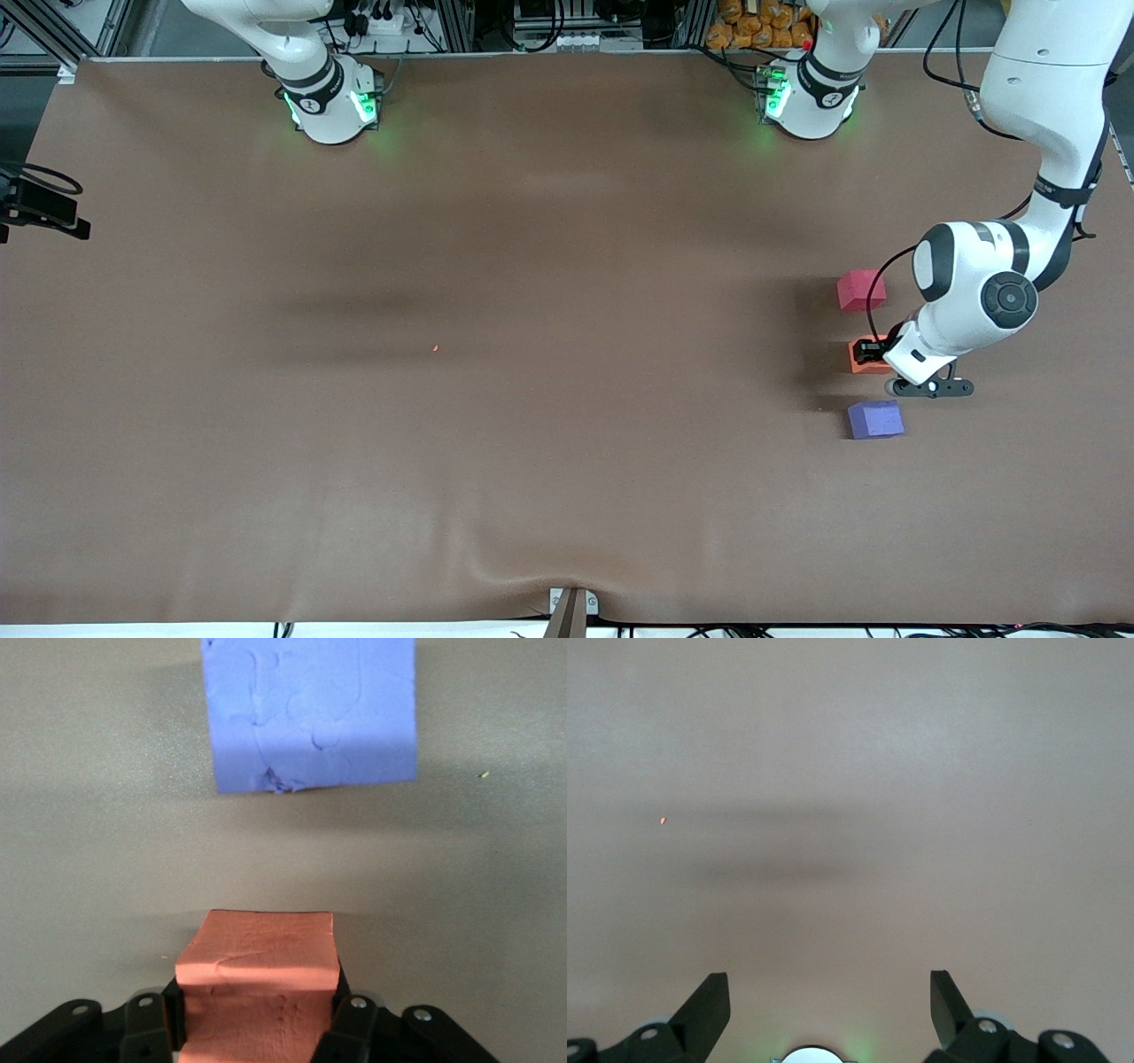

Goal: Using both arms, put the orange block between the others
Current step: 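Lower the orange cube between the pink and blue cubes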

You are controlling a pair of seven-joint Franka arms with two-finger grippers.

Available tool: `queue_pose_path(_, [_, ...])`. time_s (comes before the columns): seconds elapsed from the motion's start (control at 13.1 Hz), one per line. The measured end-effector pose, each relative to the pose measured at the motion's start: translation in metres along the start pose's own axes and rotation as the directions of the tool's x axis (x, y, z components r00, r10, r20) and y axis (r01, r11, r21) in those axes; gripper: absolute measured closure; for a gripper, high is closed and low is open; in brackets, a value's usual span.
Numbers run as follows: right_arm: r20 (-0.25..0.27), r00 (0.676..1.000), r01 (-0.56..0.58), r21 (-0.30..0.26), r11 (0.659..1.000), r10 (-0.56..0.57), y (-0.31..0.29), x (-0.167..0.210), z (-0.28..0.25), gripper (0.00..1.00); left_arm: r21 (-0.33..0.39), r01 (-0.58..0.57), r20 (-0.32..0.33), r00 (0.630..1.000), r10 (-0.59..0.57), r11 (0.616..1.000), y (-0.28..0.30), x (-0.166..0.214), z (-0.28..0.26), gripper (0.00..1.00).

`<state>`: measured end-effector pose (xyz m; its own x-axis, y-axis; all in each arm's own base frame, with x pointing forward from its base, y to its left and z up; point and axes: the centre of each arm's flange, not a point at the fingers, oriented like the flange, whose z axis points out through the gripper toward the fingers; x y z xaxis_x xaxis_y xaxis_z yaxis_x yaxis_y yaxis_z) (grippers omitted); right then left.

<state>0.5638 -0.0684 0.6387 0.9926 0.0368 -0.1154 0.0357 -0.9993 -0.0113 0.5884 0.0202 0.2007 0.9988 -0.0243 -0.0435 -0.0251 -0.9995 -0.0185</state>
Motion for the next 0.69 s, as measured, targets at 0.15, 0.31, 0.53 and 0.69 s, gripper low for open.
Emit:
queue_pose_path(0.15, [0.000,1.000,-0.002,0.000,1.000,0.002,0.0009,-0.0001,0.0002,0.00,-0.001,-0.004,-0.001,1.000,0.004,1.000,0.0022,0.0005,0.0003,0.43])
queue_pose_path(0.31, [0.000,1.000,-0.002,0.000,1.000,0.002,0.0009,-0.0001,0.0002,0.00,-0.001,-0.004,-0.003,1.000,0.004,1.000,0.0023,0.0009,0.0003,0.43])
queue_pose_path(0.53, [0.001,1.000,-0.002,0.000,1.000,0.002,0.0009,0.0000,0.0007,0.00,-0.001,-0.004,-0.004,1.000,0.004,1.000,0.0024,0.0010,0.0007,0.44])
queue_pose_path(0.69, [0.002,1.000,-0.001,0.000,1.000,0.001,0.0004,0.0001,0.0007,0.00,-0.001,-0.004,-0.004,1.000,0.004,1.000,0.0024,0.0011,0.0011,0.39])
